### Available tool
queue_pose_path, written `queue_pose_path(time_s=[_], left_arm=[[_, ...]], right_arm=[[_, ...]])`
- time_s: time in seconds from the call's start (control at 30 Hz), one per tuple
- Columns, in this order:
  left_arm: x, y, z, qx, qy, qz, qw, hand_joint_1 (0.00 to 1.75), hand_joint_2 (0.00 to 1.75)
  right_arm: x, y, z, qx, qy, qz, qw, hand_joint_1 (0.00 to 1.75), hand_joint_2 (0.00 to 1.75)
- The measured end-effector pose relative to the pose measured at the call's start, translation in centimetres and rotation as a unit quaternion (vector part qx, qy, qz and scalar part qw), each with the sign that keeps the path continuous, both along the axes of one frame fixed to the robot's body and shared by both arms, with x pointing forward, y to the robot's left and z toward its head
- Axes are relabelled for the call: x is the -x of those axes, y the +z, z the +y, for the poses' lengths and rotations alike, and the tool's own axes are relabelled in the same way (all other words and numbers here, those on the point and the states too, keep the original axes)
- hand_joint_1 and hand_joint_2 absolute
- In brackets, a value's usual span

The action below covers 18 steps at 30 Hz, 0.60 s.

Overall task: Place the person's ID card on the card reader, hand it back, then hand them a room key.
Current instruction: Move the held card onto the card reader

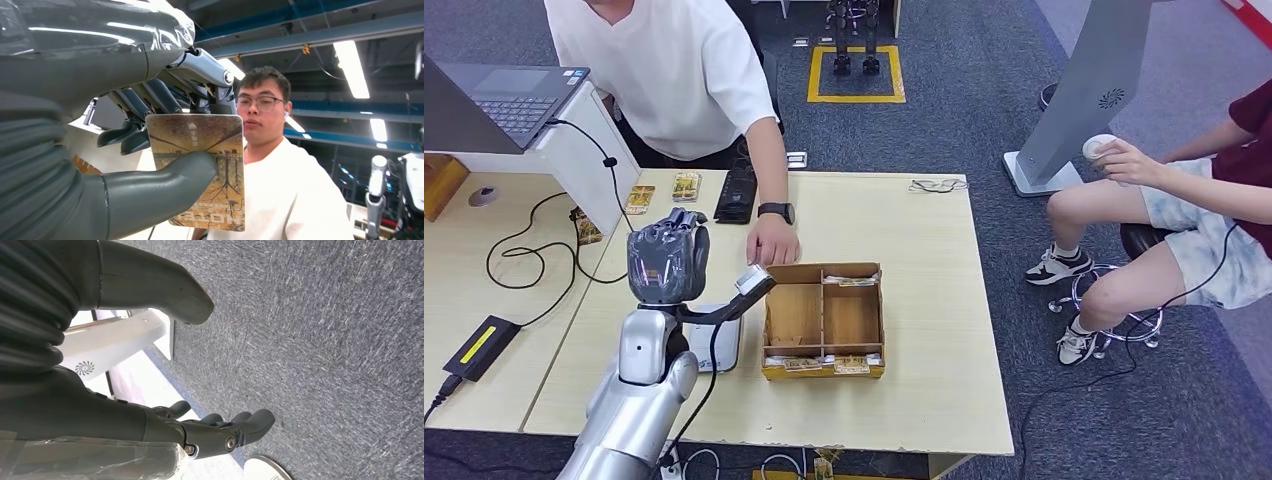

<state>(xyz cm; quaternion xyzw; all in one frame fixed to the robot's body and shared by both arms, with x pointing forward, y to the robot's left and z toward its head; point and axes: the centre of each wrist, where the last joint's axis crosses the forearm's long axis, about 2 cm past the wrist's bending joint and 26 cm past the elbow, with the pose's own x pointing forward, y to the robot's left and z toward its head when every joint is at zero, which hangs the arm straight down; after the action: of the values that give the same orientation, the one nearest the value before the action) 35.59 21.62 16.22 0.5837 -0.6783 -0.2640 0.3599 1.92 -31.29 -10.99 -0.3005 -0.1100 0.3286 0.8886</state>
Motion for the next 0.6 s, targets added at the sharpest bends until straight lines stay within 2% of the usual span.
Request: queue_pose_path(time_s=[0.6], left_arm=[[-0.3, -1.2, -0.9, -0.012, -0.013, 0.028, 0.999, 1.75, 1.75]], right_arm=[[-0.1, 0.0, 0.1, 0.000, 0.007, 0.001, 1.000, 0.00, 1.75]])
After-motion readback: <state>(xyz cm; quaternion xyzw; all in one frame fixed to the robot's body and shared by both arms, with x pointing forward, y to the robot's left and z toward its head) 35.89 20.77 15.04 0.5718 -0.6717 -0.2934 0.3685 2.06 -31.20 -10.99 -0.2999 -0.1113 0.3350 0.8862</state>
